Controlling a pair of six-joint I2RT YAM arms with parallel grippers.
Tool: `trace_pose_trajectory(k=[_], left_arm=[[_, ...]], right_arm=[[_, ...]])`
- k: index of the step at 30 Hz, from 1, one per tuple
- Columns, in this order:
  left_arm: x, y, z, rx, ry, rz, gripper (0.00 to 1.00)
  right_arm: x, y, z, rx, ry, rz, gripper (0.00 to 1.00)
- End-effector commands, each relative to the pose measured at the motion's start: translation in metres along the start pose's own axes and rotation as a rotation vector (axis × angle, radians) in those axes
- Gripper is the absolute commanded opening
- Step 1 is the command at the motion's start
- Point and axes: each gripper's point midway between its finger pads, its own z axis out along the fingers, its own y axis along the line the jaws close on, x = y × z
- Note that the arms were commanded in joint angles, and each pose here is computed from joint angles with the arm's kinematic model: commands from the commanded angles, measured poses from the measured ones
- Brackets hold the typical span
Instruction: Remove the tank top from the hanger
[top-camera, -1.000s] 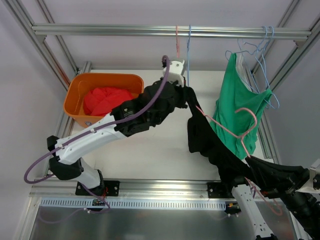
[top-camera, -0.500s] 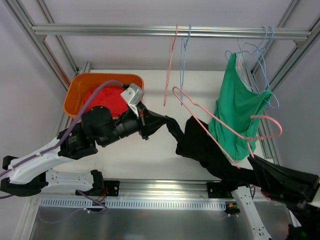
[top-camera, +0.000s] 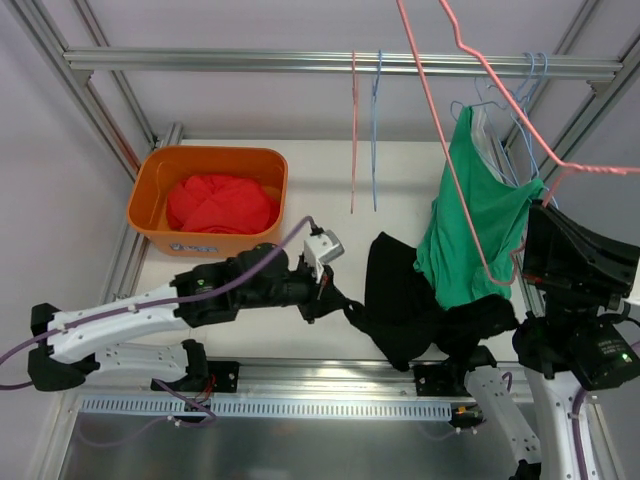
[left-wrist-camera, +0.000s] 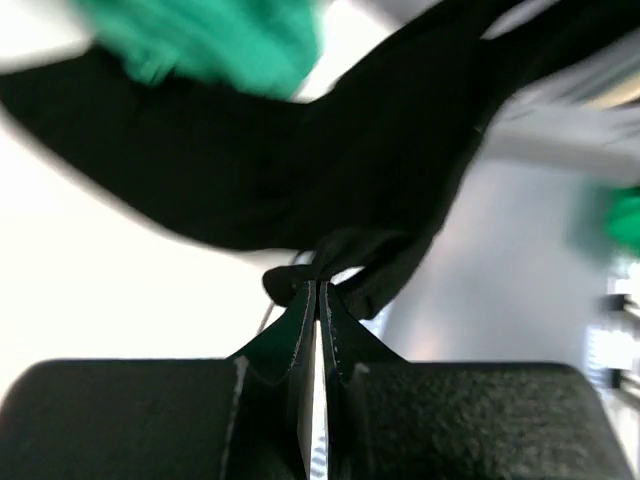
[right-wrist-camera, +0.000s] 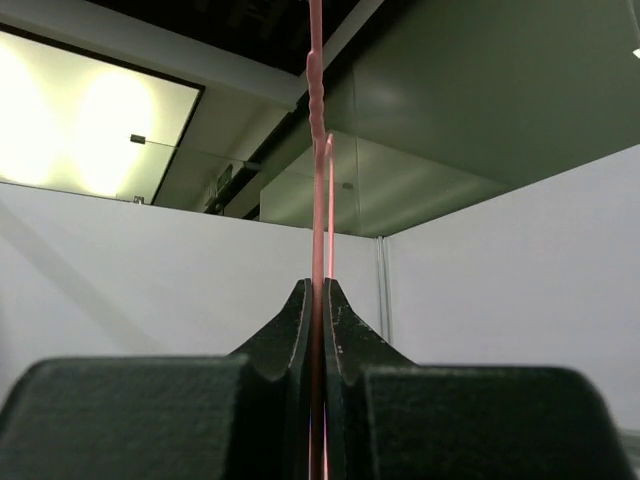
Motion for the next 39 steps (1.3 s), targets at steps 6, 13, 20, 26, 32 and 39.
trace_pose_trajectory(k=[6,13,20,26,32,39], left_arm=[[0.063,0.111,0.006,-0.56,0.049,-0.132,0.0],[0.078,0.157,-0.023,-0.783,0.055,-0.187,0.0],[0.059,0.157,-0.047,-0.768,0.0,-0.169,0.99],[0.055,0.146,-0.065,-0.697,-0.029,-0.144,0.99],[0.065,0.141,-0.067,-0.659,-0.001,-0.15,0.99],[0.085,0.139,-0.054,-0.637,0.08,-0.171,0.99]], right_arm=[[-0.001,-0.037,-0.003,0.2,0.144,-0.342,0.0],[0.008,-0.078,-0.143,0.804,0.687,-0.47,0.0],[0.097,-0.11,-0.166,0.82,1.041,-0.213,0.0],[0.121,-0.157,-0.116,0.779,1.037,-0.224,0.0],[0.163,-0.221,-0.066,0.774,1.013,-0.28,0.0],[0.185,-0.225,-0.011,0.699,0.971,-0.409,0.0]])
